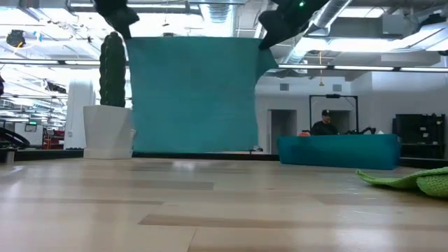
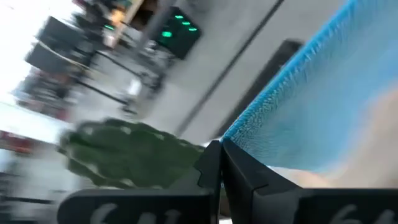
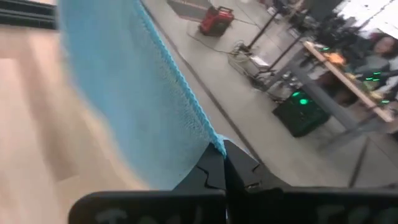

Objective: Fold microfiber towels
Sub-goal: Fold the blue microfiber cloth

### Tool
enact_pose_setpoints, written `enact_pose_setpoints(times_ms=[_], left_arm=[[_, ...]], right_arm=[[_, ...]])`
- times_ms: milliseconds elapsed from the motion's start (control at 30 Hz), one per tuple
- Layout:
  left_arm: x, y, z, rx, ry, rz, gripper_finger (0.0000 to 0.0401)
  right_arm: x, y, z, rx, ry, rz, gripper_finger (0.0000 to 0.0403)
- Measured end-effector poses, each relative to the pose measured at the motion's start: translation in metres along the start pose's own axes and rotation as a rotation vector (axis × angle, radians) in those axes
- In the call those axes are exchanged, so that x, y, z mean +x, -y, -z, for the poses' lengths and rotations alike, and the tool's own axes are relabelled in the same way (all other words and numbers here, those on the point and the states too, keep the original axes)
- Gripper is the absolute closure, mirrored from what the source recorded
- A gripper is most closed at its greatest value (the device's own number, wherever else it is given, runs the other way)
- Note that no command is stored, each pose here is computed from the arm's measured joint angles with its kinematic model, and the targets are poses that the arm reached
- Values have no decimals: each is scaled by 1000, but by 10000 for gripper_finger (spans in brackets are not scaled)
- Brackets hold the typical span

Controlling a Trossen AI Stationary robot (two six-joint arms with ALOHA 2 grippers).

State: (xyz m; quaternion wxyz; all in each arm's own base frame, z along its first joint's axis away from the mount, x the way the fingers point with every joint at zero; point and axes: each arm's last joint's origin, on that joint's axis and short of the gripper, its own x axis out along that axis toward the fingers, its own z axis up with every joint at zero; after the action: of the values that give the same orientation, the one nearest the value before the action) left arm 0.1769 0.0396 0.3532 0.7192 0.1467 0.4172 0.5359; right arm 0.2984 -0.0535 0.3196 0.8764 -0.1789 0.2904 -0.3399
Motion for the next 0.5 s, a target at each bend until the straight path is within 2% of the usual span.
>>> enact_pose_setpoints(times_ms=[100, 200, 333, 500], left_arm=[[-9, 0, 10, -65, -18, 133, 401], [-16, 17, 25, -83, -66, 281, 401], [-24, 58, 54, -116, -170, 507, 401], [-34, 114, 105, -208, -292, 764, 401]], right_arm=[[-5, -15, 9, 6, -47, -92, 396], [-10, -44, 25, 14, -120, -200, 396], [-26, -93, 53, 3, -203, -303, 396], [-59, -151, 83, 45, -256, -409, 392]])
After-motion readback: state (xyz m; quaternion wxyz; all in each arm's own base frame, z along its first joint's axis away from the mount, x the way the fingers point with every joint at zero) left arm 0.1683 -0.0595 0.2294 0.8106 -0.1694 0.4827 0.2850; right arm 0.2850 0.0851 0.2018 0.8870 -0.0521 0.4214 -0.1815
